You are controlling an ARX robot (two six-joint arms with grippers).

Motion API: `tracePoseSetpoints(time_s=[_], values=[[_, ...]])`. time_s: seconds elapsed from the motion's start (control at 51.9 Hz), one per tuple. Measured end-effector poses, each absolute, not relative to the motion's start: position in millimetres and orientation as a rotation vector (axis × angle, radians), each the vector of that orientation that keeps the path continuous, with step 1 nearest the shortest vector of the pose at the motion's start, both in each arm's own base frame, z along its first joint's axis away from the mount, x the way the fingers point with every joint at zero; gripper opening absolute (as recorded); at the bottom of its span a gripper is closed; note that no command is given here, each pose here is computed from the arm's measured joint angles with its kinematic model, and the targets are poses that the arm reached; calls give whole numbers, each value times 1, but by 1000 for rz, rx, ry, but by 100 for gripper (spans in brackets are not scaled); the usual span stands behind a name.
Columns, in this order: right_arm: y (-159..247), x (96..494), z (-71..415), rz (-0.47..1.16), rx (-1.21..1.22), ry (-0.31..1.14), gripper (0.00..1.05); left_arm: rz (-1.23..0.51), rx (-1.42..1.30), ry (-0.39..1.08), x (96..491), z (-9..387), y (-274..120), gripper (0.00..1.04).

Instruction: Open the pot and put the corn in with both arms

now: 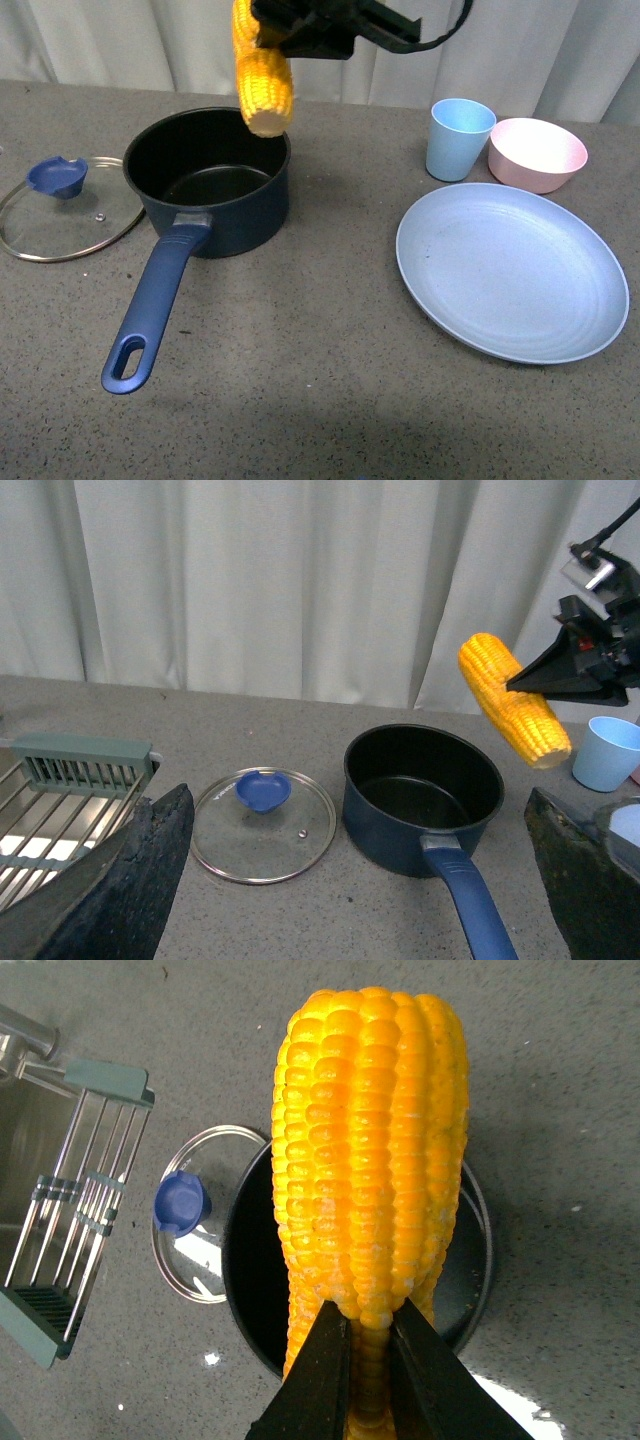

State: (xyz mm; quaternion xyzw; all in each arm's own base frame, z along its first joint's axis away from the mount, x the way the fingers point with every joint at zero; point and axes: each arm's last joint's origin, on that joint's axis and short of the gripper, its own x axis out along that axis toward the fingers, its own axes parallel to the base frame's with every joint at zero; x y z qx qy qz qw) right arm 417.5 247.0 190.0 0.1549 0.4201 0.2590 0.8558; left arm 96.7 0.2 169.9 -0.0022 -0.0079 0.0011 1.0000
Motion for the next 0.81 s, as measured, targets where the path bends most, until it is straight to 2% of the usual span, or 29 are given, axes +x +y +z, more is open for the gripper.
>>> tracePoseSetpoints(time_s=[0.27, 0.54, 0.809], values=[[280, 420, 182, 577, 320, 933, 5, 3, -4, -16, 97, 170, 0, 98], [287, 421, 179, 577, 318, 942, 6, 3, -4, -16, 97, 170, 0, 98], [288, 422, 173, 561, 313, 945, 53, 2, -4, -16, 97, 170, 0, 98]])
